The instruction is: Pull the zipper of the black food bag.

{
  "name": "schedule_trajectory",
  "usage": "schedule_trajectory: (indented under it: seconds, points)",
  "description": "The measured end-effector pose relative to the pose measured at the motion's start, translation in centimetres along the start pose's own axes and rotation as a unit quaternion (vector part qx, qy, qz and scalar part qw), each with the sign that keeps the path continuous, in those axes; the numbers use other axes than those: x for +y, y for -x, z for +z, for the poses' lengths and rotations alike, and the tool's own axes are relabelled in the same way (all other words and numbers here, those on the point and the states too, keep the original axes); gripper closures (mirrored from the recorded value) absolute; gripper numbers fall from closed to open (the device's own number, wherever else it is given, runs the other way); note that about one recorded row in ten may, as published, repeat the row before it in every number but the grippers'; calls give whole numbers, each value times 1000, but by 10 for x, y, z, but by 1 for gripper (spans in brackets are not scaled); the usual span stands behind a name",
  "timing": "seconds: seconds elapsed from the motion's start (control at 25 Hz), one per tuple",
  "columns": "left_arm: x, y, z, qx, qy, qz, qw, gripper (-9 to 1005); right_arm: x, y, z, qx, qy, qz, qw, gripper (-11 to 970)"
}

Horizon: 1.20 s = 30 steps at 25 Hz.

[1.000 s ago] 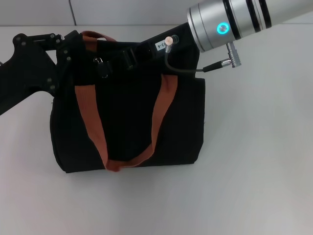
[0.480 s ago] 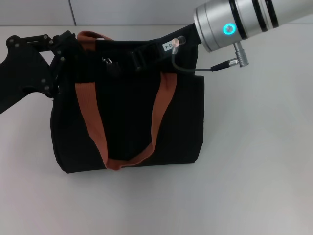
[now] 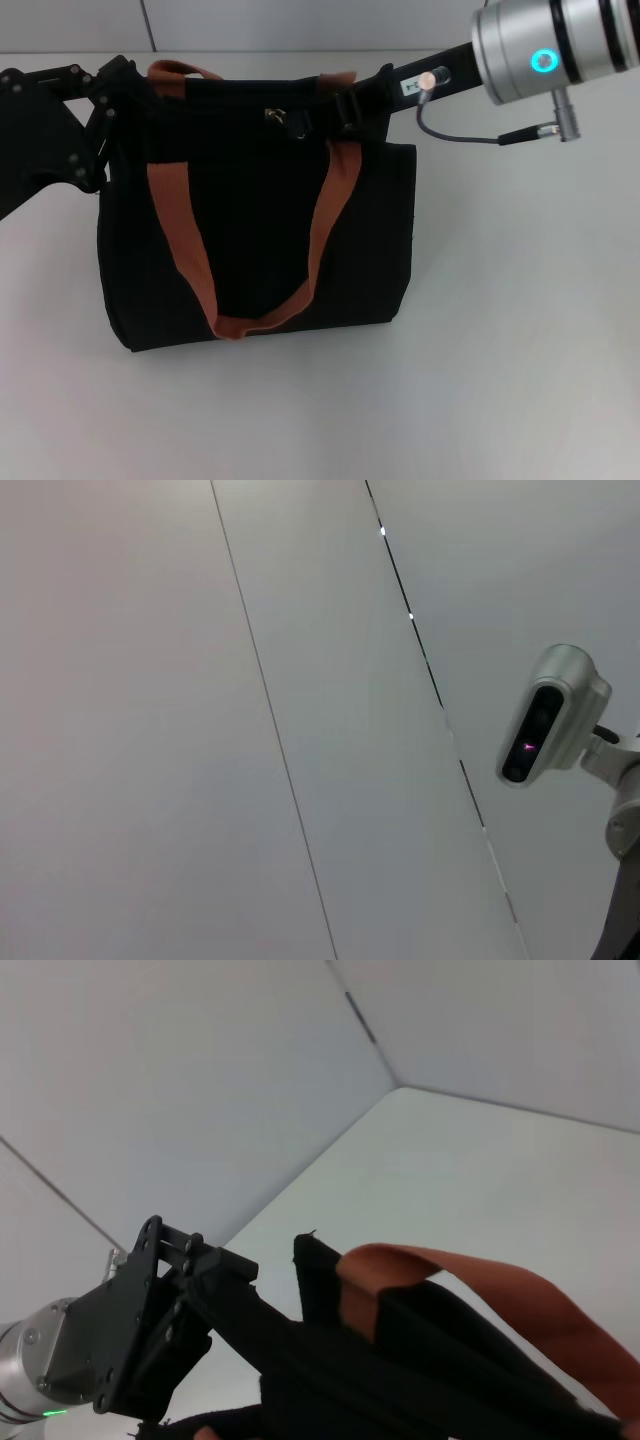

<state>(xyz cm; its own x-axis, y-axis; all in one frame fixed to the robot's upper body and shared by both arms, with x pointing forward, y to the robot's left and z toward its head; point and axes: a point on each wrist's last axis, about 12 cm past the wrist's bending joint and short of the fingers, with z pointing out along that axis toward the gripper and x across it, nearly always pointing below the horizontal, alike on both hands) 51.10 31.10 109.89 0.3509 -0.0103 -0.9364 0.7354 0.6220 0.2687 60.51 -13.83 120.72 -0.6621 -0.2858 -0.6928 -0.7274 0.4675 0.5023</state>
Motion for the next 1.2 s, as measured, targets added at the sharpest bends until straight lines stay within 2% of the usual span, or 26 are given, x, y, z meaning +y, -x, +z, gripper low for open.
schedule_trajectory:
  seconds: [0.28, 0.52, 0.68, 0.72, 0.92, 1.0, 1.08, 1.16, 1.2]
  points:
    - [1, 0, 0, 0, 1, 1, 1000, 966, -4, -21, -26, -23, -22, 14, 999, 962]
    - [1, 0, 0, 1, 2, 1, 1000, 967, -7, -32, -35, -35, -26, 21, 999, 962]
    - [1, 0, -1, 2, 3, 0, 1000, 967, -5, -38, -47, -82, 30, 16, 996, 961]
    - [1, 0, -1, 2, 4, 0, 1000, 967, -5, -38, -47, -82, 30, 16, 996, 961]
    - [0, 0, -2, 0, 3, 0, 1000, 966, -16, -50, -58, -146, 102, 29, 984, 937]
    - [0, 1, -3, -3, 3, -1, 1000, 966, -25, -63, -65, -203, 142, 8, 969, 921]
    - [0, 1, -3, -5, 3, -5, 1000, 966, -28, -67, -68, -218, 146, -1, 965, 905]
    - [0, 2, -3, -5, 2, -8, 1000, 967, -32, -77, -74, -247, 151, -33, 957, 849]
    - [1, 2, -1, -5, 2, -10, 1000, 967, -34, -88, -77, -265, 158, -61, 949, 820]
